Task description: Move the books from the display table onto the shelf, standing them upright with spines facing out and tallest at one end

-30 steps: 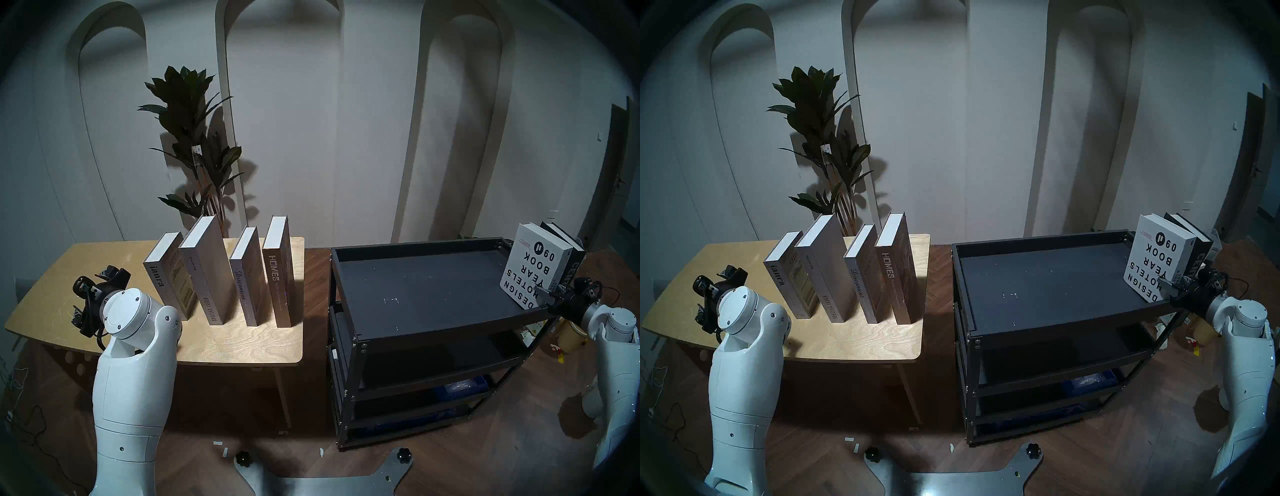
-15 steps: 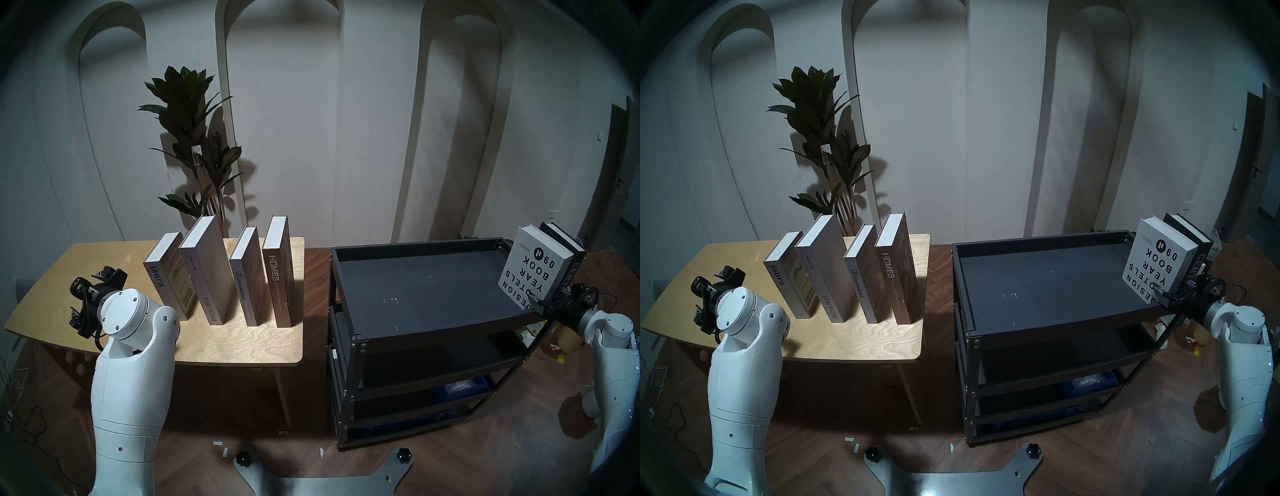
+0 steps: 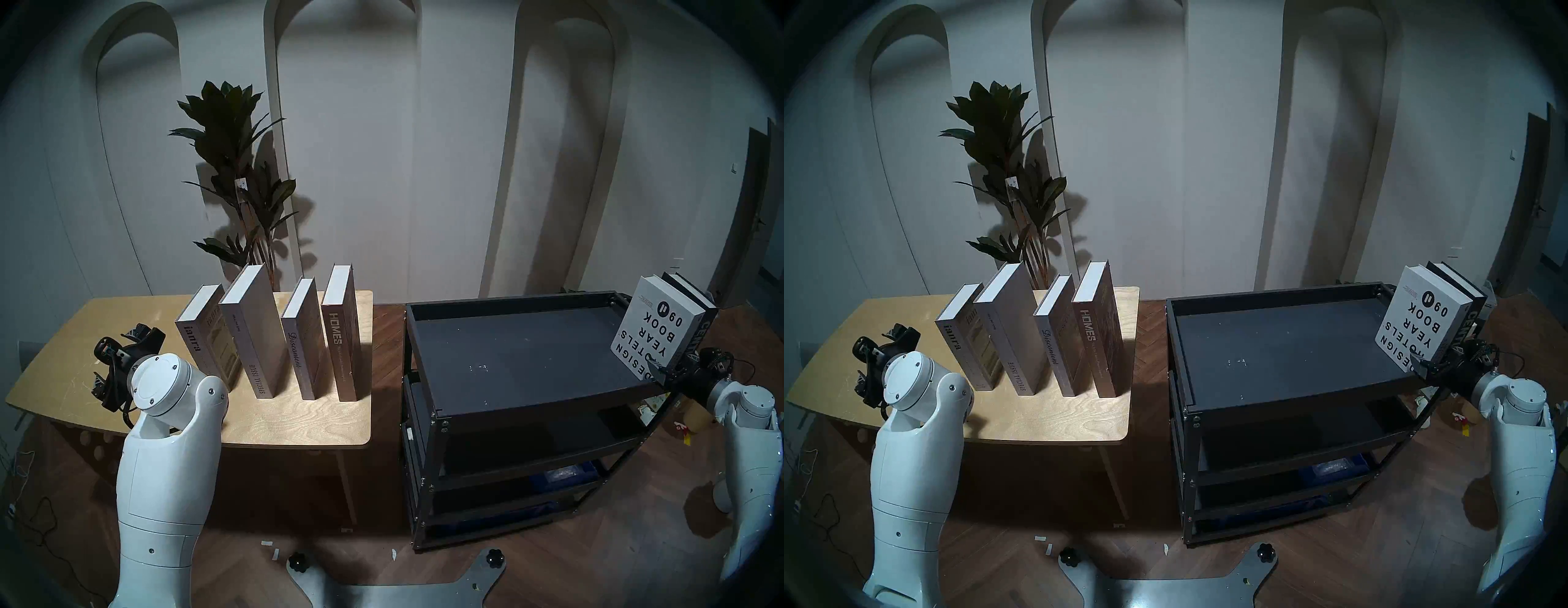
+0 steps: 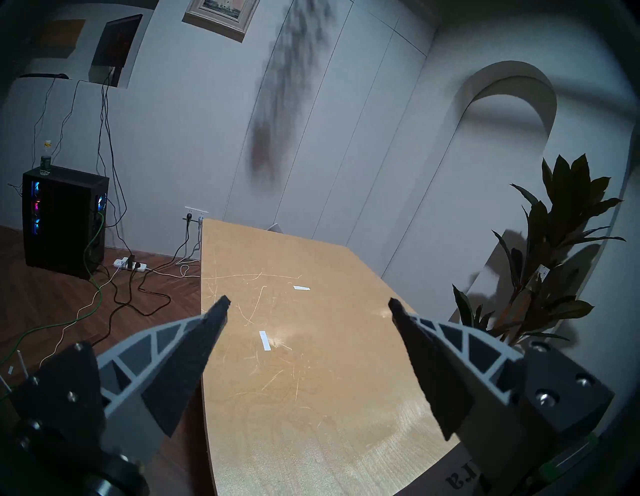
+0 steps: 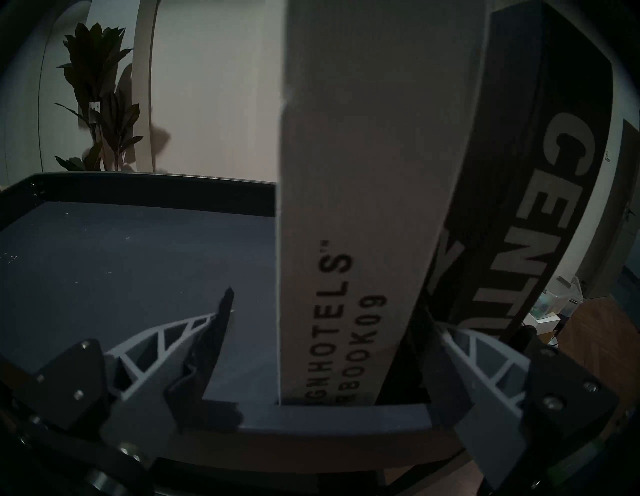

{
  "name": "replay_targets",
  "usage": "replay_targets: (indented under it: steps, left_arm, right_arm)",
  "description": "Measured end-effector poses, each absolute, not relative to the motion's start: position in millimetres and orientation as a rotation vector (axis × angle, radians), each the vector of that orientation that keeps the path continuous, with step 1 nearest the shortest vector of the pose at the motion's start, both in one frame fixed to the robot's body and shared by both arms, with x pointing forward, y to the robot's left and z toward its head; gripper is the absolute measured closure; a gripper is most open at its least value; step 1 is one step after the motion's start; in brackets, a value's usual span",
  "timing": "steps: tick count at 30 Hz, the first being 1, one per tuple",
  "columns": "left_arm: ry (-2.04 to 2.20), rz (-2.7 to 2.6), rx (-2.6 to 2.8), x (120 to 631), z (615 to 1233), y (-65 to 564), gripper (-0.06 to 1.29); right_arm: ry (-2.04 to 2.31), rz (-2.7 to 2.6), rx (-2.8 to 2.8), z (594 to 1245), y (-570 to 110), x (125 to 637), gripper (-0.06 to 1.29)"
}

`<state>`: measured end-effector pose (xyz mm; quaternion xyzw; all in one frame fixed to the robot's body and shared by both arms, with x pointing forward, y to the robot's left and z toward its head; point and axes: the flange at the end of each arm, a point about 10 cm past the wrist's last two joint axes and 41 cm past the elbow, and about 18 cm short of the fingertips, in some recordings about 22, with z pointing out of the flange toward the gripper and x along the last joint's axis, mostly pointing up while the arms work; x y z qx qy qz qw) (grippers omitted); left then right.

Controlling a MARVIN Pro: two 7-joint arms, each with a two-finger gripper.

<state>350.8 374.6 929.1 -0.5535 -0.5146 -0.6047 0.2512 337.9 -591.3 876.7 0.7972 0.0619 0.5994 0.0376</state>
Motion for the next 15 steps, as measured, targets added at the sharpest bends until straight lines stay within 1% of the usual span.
replay_targets:
  steps: [15]
  left_arm:
    - [-1.379, -1.66, -1.504, 349.4, 939.3, 370.9, -0.02]
  right_arm:
    - [0.189, 1.948, 2.36, 906.6, -589.0, 339.9, 0.0]
